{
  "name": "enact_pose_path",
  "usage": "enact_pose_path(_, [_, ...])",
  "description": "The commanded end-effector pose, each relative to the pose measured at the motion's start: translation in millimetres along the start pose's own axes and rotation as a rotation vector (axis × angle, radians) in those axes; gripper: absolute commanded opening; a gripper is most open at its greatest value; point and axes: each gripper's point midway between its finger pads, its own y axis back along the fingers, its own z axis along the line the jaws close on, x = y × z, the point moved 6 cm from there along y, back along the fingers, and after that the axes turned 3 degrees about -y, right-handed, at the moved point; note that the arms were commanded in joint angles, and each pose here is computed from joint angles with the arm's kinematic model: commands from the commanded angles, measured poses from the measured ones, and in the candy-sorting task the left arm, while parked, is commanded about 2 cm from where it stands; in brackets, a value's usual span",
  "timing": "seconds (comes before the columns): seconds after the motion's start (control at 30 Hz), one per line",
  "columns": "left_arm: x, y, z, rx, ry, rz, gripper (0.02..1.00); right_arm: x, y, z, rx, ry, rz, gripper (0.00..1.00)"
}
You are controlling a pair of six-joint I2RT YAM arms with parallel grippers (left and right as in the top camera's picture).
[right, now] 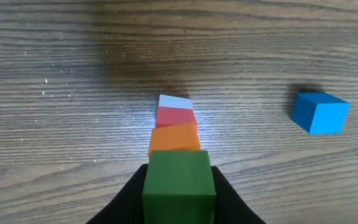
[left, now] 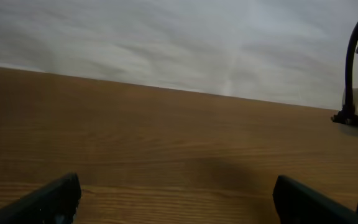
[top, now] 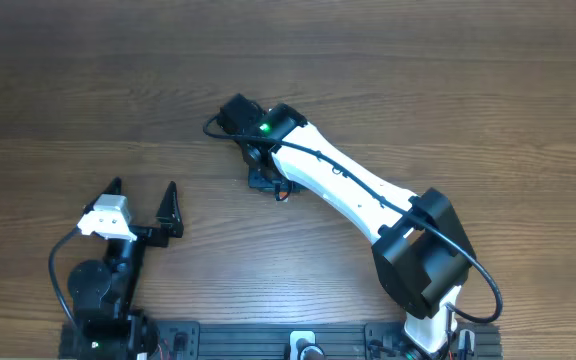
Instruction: Stack Cubes
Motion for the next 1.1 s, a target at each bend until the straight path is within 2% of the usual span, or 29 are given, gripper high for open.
enact_pose_path(0.03, [1, 0, 0, 0.004, -0.014, 0.002, 1.000, -3, -1, 2, -0.006, -0.002, 0.002, 0.226])
enact_pose_path(1.1, [1, 0, 0, 0.004, -0.014, 0.002, 0.998, 1, -13, 0, 0.009, -0.001, 0.015, 0.251])
